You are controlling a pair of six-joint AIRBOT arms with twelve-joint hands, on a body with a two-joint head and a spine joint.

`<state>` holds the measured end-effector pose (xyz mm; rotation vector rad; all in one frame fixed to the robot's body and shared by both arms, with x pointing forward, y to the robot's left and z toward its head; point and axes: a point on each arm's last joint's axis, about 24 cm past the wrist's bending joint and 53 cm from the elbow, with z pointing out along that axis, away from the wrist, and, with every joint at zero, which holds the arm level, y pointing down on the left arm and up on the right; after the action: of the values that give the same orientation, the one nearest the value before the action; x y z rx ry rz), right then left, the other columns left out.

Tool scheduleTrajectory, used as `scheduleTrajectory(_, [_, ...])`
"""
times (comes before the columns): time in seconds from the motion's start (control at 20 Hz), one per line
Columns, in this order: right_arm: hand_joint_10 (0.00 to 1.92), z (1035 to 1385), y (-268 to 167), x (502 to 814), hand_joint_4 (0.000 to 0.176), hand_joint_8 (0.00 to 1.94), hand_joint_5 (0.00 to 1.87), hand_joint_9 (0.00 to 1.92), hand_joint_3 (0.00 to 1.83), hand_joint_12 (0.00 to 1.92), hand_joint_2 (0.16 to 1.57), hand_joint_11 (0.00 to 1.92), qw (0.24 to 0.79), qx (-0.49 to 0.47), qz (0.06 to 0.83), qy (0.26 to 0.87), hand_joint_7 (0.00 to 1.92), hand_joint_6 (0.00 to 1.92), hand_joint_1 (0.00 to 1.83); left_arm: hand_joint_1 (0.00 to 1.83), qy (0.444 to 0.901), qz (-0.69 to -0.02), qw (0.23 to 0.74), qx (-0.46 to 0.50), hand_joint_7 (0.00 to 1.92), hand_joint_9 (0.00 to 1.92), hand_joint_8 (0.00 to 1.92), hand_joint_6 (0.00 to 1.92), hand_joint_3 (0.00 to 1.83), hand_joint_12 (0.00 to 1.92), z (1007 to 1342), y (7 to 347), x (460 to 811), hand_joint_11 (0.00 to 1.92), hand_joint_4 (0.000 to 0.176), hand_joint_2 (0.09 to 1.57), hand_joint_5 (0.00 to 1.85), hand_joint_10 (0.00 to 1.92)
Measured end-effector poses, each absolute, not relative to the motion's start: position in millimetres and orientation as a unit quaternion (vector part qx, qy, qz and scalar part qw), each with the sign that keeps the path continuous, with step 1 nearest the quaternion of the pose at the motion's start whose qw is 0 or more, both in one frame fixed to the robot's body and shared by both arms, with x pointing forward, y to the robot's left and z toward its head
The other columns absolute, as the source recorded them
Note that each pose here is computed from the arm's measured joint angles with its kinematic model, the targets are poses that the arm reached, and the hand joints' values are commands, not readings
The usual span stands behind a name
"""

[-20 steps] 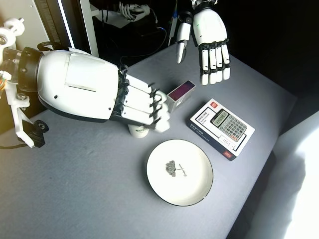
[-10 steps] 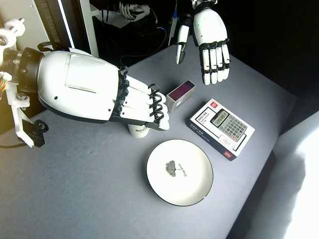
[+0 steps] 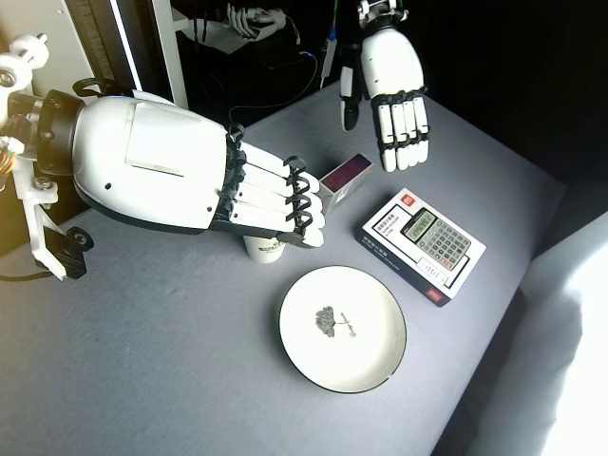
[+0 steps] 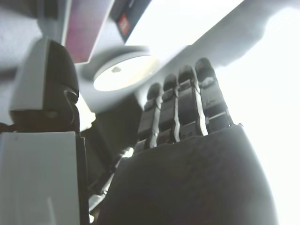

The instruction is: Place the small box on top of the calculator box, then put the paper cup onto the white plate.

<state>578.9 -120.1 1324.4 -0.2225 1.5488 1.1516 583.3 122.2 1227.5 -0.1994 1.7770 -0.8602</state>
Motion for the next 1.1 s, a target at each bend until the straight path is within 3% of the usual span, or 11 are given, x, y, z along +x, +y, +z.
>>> scheduleTrajectory(0.15, [0.00,1324,-120,579,0.000,0.00,0.11,0.08,0.00,0.25,1.33,0.00,0.564,-0.095,0.490,0.658,0.11,0.01,0.01,1.21,0.759,-0.371,0.527,-0.096,0.10,0.08,0.00,0.01,0.00,0.26,1215,112,577,0.00,0.000,1.08,0.10,0.01])
scheduleTrajectory(0.2, [0.01,1325,-120,579,0.000,0.01,0.12,0.08,0.00,0.26,1.33,0.00,0.564,-0.095,0.490,0.658,0.12,0.01,0.01,1.19,0.761,-0.371,0.523,-0.096,0.08,0.05,0.00,0.00,0.00,0.19,1212,110,575,0.00,0.000,1.09,0.09,0.00])
scheduleTrajectory(0.45, [0.00,1324,-120,579,0.000,0.00,0.14,0.10,0.00,0.32,1.34,0.00,0.564,-0.095,0.489,0.658,0.13,0.00,0.05,1.17,0.773,-0.382,0.497,-0.100,0.09,0.07,0.00,0.00,0.00,0.21,1191,91,566,0.00,0.000,1.08,0.09,0.00])
scheduleTrajectory(0.55, [0.01,1324,-120,579,0.000,0.00,0.13,0.10,0.00,0.29,1.34,0.00,0.564,-0.095,0.489,0.658,0.13,0.01,0.03,1.15,0.774,-0.382,0.495,-0.100,0.07,0.06,0.00,0.00,0.01,0.16,1187,89,567,0.00,0.000,1.10,0.07,0.00])
scheduleTrajectory(0.7, [0.00,1324,-120,579,0.000,0.00,0.12,0.09,0.00,0.26,1.34,0.00,0.564,-0.095,0.489,0.658,0.12,0.00,0.02,1.14,0.774,-0.381,0.497,-0.096,0.08,0.07,0.00,0.00,0.00,0.26,1183,87,573,0.00,0.000,1.10,0.09,0.00])
scheduleTrajectory(0.85, [0.01,1324,-120,579,0.000,0.01,0.16,0.13,0.00,0.39,1.33,0.00,0.564,-0.094,0.490,0.658,0.16,0.01,0.06,1.10,0.771,-0.380,0.503,-0.091,0.11,0.09,0.00,0.00,0.00,0.29,1181,87,582,0.00,0.000,1.11,0.10,0.00])
scheduleTrajectory(0.95, [0.00,1324,-120,579,0.000,0.00,0.15,0.11,0.00,0.33,1.34,0.00,0.564,-0.094,0.490,0.658,0.13,0.00,0.01,1.10,0.769,-0.377,0.507,-0.091,0.11,0.09,0.00,0.00,0.01,0.34,1181,90,587,0.00,0.000,1.12,0.10,0.00])
scheduleTrajectory(1.1, [0.01,1324,-120,579,0.000,0.01,0.21,0.16,0.00,0.47,1.34,0.00,0.564,-0.094,0.490,0.658,0.20,0.01,0.05,1.19,0.768,-0.374,0.510,-0.097,0.17,0.15,0.01,0.01,0.00,0.41,1181,95,592,0.00,0.000,1.14,0.15,0.01])
